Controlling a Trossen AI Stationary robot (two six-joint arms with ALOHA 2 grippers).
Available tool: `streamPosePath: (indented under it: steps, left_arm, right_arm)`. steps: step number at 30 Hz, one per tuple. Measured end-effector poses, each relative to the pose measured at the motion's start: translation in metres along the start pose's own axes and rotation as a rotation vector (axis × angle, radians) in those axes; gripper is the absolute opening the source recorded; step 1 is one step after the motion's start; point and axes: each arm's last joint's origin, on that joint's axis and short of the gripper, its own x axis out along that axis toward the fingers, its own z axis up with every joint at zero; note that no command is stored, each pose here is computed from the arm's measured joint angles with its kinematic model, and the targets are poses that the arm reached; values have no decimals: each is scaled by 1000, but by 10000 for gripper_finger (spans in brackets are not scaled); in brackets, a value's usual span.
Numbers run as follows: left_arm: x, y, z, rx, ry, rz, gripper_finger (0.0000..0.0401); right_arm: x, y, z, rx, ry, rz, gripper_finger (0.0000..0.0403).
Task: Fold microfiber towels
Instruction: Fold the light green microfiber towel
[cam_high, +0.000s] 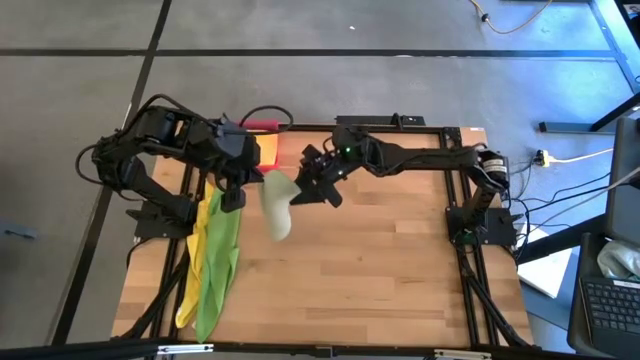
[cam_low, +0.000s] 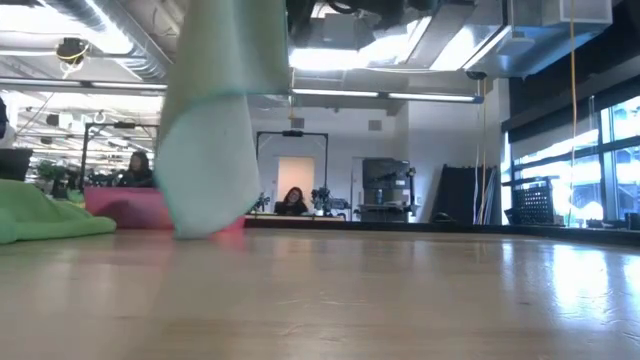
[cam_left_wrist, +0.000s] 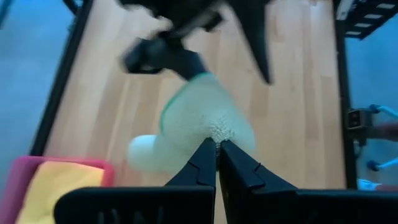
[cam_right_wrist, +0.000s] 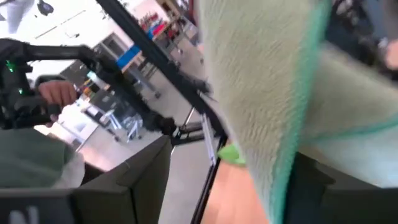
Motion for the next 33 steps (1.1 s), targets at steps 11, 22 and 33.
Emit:
streamPosePath:
  steps: [11,22,33]
  left_arm:
    - [-2,3,-1,-29,-19,84,0]
    - [-12,6,-5,-38,-52,113,0]
    - [-28,9,-16,-72,-72,106,0]
  right_arm:
    - [16,-4,-16,-27,7,-139,154]
    - [41,-5,-42,0,96,-110,77]
    - [34,-6,-51,120,295,59,9]
